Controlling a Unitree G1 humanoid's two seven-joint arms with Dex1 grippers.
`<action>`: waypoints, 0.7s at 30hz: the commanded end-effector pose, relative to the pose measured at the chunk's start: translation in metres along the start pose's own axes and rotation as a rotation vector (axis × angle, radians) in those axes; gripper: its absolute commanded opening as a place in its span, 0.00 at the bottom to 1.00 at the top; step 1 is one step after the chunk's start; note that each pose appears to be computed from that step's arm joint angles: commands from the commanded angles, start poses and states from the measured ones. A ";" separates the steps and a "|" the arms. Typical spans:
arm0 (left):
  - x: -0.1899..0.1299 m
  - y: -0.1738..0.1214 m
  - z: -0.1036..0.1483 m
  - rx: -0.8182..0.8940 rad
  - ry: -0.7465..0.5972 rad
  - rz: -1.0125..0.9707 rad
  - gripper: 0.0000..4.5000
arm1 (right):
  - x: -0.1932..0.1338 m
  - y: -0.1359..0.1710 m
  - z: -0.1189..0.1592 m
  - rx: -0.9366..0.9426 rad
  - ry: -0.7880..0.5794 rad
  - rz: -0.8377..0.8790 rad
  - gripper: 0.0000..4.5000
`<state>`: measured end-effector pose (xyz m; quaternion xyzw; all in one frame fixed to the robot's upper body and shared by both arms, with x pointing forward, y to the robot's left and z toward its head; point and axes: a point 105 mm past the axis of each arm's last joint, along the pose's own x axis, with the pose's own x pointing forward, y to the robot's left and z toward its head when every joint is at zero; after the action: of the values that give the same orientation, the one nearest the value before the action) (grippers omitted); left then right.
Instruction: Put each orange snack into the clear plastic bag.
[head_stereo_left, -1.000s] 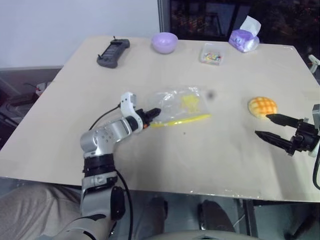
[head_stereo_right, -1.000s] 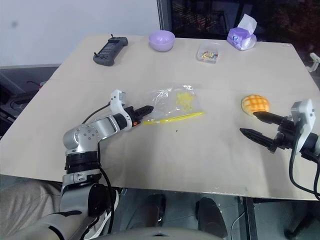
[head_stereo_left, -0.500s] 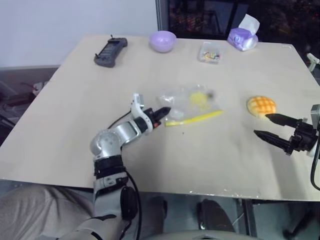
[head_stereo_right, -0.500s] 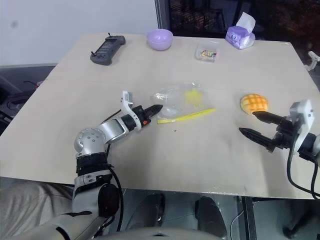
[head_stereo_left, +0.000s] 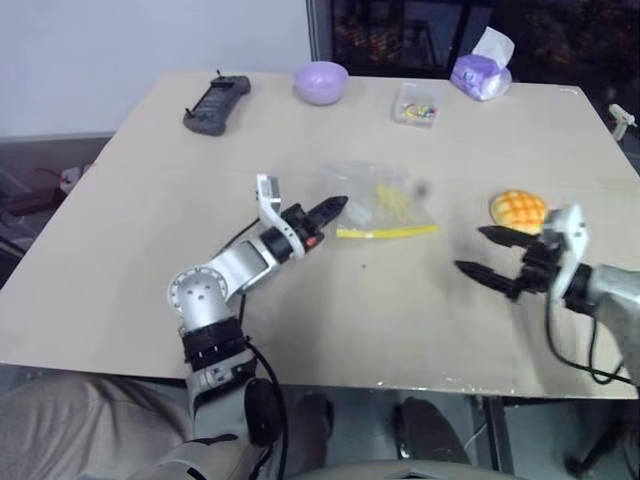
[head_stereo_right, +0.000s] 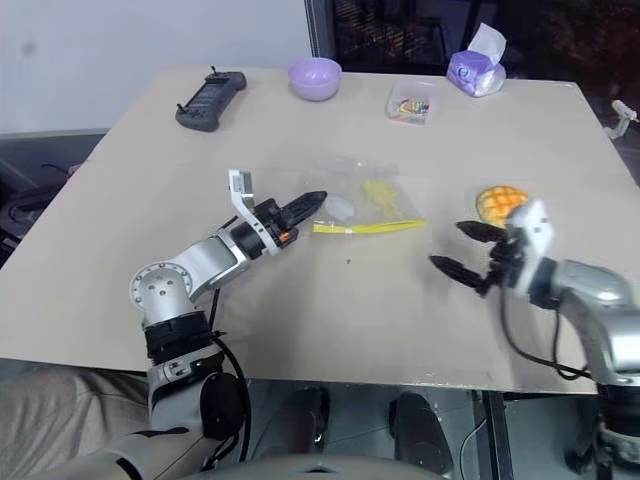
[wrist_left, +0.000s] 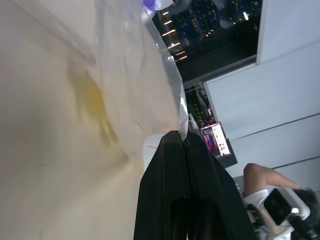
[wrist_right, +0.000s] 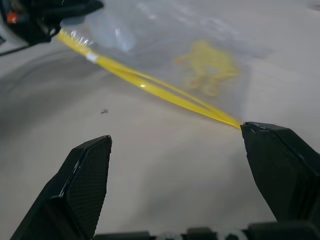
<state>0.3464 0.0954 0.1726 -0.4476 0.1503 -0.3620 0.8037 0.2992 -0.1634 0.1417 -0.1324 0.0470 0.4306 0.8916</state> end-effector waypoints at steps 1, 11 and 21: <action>0.000 -0.007 0.004 0.010 -0.011 -0.031 0.01 | 0.033 -0.001 -0.007 -0.240 0.046 -0.036 1.00; -0.002 -0.001 0.002 -0.002 0.007 -0.046 0.01 | 0.092 -0.044 -0.010 -0.414 0.026 -0.256 1.00; -0.005 -0.002 0.007 0.015 -0.013 -0.038 0.00 | 0.089 -0.052 -0.023 -0.457 0.045 -0.249 0.34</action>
<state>0.3483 0.1019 0.1673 -0.4465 0.1531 -0.3638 0.8030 0.3950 -0.1287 0.1062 -0.3372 -0.0379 0.3193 0.8848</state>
